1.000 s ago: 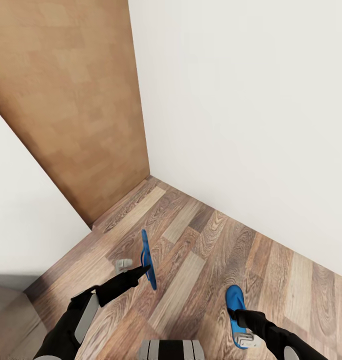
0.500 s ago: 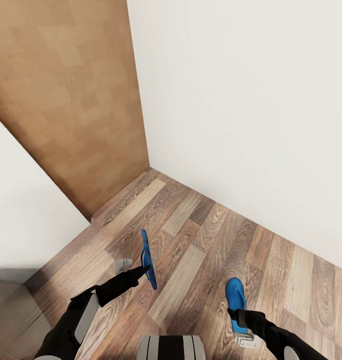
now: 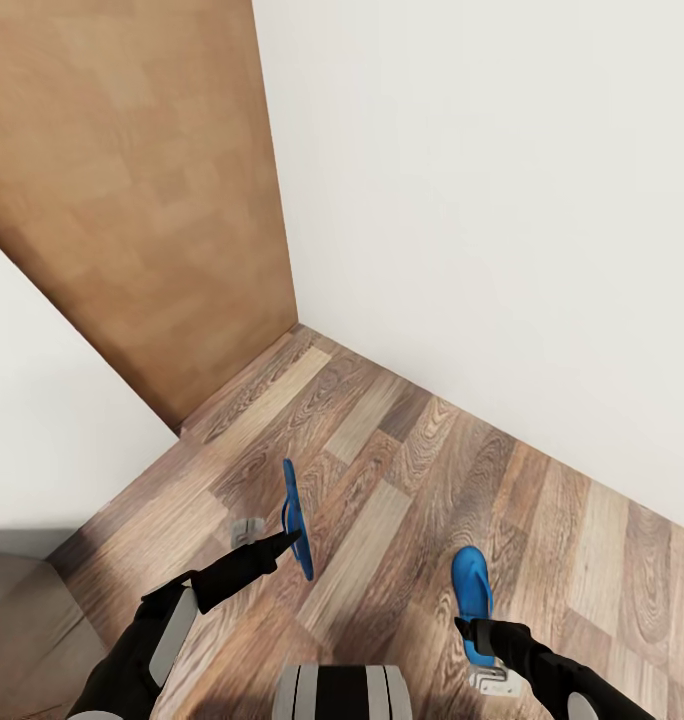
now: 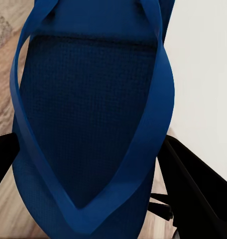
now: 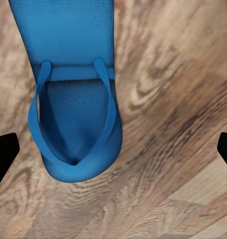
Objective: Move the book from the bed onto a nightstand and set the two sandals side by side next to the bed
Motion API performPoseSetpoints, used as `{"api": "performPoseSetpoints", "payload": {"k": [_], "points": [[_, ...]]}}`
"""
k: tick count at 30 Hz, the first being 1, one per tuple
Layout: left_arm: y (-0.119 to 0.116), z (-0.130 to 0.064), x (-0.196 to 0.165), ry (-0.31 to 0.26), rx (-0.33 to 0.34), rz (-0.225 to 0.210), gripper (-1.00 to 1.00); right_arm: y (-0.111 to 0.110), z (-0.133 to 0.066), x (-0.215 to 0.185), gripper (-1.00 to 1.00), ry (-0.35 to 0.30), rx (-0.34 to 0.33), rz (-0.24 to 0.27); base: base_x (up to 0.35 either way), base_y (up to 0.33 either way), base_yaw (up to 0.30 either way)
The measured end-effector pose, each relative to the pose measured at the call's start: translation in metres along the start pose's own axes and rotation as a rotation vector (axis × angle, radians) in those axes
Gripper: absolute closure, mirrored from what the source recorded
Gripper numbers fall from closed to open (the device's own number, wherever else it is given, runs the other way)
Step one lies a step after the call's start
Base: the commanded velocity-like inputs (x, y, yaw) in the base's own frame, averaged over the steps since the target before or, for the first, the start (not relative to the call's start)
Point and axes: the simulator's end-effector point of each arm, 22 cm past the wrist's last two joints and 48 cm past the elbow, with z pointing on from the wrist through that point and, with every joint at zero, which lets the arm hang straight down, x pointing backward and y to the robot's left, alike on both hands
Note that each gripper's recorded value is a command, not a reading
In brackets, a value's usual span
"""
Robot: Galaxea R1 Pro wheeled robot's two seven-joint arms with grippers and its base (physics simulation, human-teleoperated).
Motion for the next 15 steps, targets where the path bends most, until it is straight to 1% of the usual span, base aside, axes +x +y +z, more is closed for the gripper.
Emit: {"api": "performPoseSetpoints", "payload": {"k": [10,15], "points": [[0.0014,0.0001,0.0009,0.000,0.000,-0.005,1.00,0.0004,0.0010,-0.0018,-1.00,-0.004,0.000,0.001,0.002,0.000,0.000],[0.0012,0.0000,0.0009,0.000,0.000,-0.005,1.00,0.0003,0.0009,-0.0015,-1.00,-0.003,0.000,0.000,0.161,0.000,0.000]]}}
